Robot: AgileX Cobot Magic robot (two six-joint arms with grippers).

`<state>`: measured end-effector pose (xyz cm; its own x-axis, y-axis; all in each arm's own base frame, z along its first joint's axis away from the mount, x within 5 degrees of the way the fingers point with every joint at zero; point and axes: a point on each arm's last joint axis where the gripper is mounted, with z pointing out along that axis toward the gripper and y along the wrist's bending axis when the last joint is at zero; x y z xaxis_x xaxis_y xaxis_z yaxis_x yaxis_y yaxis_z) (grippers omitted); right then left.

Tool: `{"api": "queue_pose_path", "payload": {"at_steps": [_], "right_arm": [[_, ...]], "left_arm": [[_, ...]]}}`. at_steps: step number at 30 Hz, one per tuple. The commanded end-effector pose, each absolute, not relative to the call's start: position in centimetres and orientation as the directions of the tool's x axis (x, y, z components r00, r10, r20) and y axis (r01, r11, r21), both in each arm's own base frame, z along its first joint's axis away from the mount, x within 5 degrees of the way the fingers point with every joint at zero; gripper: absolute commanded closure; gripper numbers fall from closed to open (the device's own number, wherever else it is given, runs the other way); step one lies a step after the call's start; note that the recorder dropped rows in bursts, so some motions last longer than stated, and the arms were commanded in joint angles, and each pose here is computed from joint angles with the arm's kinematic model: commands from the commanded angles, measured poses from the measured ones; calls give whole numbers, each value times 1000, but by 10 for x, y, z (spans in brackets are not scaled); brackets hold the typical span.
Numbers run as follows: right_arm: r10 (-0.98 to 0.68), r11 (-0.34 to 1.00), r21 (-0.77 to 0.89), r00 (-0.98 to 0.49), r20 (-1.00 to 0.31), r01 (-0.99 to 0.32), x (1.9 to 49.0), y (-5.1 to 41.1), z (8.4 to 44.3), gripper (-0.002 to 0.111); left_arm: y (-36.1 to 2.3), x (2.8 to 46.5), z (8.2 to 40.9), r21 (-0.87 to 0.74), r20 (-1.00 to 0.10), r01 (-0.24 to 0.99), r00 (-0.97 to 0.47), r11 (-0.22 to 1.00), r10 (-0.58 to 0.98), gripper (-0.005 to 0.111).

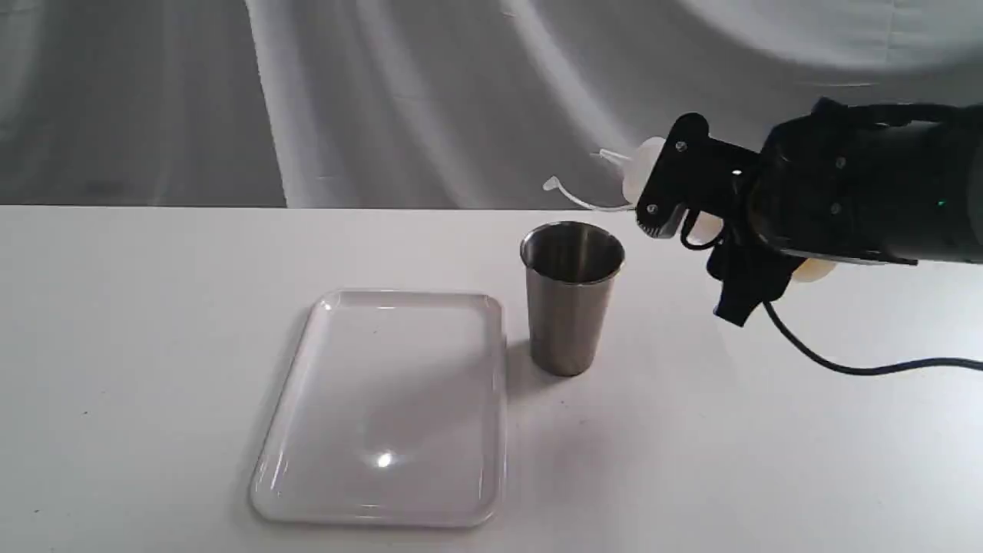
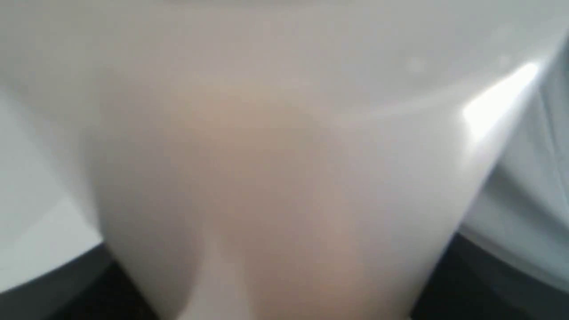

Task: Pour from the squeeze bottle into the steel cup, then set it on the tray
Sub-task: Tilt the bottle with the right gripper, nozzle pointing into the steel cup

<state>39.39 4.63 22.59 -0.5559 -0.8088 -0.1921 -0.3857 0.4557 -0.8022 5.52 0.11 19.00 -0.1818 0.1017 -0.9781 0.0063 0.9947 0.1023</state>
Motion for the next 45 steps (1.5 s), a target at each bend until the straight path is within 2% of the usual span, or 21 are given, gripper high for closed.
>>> {"api": "queue_pose_path", "payload": {"at_steps": [1, 7, 13, 19, 23, 28, 36, 45], "right_arm": [[-826, 405, -854, -531, -188, -327, 401, 47, 246, 92], [-859, 310, -904, -494, -134, -295, 408, 47, 263, 92], [-895, 164, -916, -446, 18, -366, 408, 46, 263, 92], [-896, 124, -920, -441, 58, -373, 407, 47, 264, 92], [-885, 33, -925, -442, 150, -379, 409, 50, 259, 92], [-878, -1, -909, -434, 200, -416, 413, 54, 246, 92], [-858, -90, -896, -424, 291, -434, 414, 52, 245, 92], [-853, -116, -896, -419, 310, -428, 414, 52, 247, 92]], "left_arm": [[1, 55, 189, 103, -979, 6, -174, 995, 102, 98], [1, 55, 189, 103, -979, 6, -174, 995, 102, 98], [1, 55, 189, 103, -979, 6, -174, 995, 102, 98], [1, 55, 189, 103, -979, 6, -174, 995, 102, 98], [1, 55, 189, 103, -979, 6, -174, 995, 102, 98], [1, 55, 189, 103, -979, 6, -174, 995, 102, 98], [1, 55, 189, 103, -979, 6, -174, 995, 102, 98], [1, 55, 189, 103, -979, 6, -174, 995, 102, 98]]}}
